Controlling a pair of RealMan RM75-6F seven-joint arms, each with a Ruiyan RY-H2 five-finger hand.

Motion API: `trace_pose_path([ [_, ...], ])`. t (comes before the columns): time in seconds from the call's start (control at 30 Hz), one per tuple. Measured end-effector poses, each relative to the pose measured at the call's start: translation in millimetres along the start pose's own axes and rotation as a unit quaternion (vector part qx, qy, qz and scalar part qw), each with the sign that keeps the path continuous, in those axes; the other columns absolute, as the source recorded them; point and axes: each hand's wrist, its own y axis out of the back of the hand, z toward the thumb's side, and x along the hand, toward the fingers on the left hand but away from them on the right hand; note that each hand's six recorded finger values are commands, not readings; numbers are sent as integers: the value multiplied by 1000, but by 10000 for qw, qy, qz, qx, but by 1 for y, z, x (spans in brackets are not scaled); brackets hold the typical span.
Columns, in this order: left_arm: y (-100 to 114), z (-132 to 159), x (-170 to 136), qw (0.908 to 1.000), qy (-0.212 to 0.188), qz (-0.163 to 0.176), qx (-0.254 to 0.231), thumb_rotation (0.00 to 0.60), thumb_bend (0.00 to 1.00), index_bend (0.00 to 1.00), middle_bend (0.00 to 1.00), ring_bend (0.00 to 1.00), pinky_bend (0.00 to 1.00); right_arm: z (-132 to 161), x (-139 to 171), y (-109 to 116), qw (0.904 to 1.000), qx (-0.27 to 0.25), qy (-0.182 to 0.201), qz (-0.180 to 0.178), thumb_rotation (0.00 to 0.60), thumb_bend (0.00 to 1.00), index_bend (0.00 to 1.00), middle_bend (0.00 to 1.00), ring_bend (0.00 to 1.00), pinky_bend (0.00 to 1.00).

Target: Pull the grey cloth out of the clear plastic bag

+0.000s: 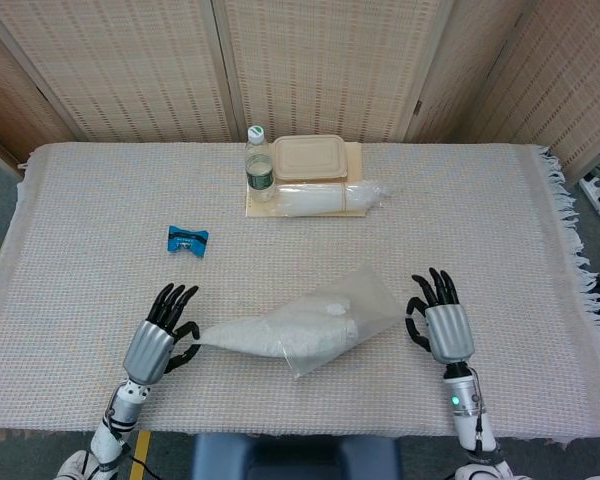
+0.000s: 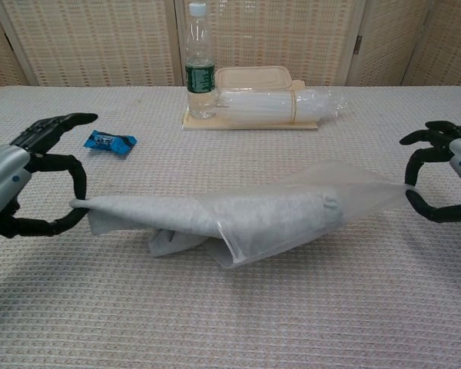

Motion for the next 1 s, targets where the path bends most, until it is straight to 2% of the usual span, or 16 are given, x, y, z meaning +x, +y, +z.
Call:
trace_pose_path([
  [0.2,40,-51,-4,9979,346,197,509,600,502,696,104,0,0,-41,-4,22,9987,322,-370,-155,600,507,656,172,0,0],
  [0.33,54,-74,-14,9961,686,205,514,600,495,679,102,0,0,-65,-2,31,9970,430,-614,-209,600,509,647,169,0,0],
  [0.4,50,-76,-18,9962,756,91,422,600,431,536,69,0,0,-73,0,32,9967,373,-694,-173,600,487,529,134,0,0],
  [0.47,42,-76,-21,9962,812,-120,297,600,252,216,13,0,0,-78,3,33,9968,338,-712,-94,600,398,272,67,0,0],
  [0.5,38,-74,-23,9960,834,-214,237,600,179,94,1,0,0,-79,5,34,9970,332,-700,-63,600,362,192,48,0,0],
  [0.53,35,-73,-24,9958,847,-292,173,600,145,38,0,0,0,-79,7,35,9971,331,-681,-37,600,298,78,19,0,0],
  [0.57,32,-69,-24,9956,852,-372,76,600,126,10,0,0,0,-78,10,37,9973,336,-646,-14,600,249,27,6,0,0],
  [0.67,27,-57,-25,9948,850,-528,-162,598,106,0,0,0,0,-74,18,47,9978,391,-533,-17,600,134,0,0,0,0],
  [0.73,27,-50,-26,9939,861,-632,-269,593,104,0,0,0,0,-71,24,56,9979,465,-455,-43,600,98,0,0,0,0],
  [0.87,34,-39,-31,9894,998,-1001,-322,593,104,11,0,0,0,-65,44,82,9959,829,-355,-74,600,92,0,0,0,0],
  [1.0,53,-34,-41,9809,1307,-1440,-58,594,114,66,0,0,0,-64,67,105,9924,1151,-423,27,600,92,0,0,0,0],
])
